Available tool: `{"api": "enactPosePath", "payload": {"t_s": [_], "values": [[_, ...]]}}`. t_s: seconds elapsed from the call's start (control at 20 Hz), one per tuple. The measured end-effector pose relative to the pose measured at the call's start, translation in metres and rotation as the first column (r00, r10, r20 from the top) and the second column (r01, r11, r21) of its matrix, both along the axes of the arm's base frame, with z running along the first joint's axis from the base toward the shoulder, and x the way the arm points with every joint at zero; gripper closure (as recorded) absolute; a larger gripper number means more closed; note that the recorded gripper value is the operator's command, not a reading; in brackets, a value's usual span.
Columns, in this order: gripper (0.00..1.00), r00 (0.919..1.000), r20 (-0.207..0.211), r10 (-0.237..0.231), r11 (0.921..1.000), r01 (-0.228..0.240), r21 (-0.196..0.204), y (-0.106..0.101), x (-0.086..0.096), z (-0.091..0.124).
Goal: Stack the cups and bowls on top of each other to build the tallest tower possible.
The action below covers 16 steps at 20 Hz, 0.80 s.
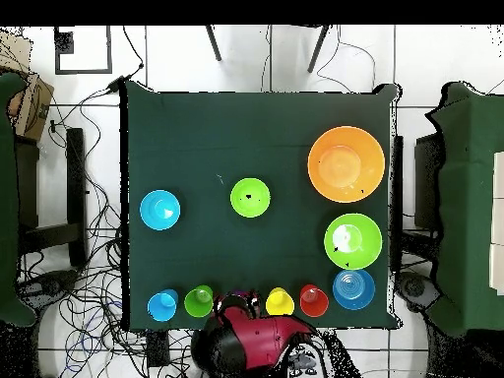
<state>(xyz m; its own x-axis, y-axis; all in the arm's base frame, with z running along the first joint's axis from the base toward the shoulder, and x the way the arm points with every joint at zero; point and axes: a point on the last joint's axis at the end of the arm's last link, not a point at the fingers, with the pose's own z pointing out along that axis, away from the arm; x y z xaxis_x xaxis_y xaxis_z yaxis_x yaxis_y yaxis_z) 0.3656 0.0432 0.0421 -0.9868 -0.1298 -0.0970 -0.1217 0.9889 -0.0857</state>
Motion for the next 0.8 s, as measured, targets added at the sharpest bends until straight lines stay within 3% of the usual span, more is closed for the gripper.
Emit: {"api": "enactPosePath", "payload": {"t_s": [0.35,0.8], "values": [[0.0,1.0,0.006,0.002,1.0,-0.002,-0.002,-0.003,0.004,-0.001],[0.0,0.9998,-0.02,0.003,1.0,-0.002,0.001,-0.004,-0.001,-0.012]]}}
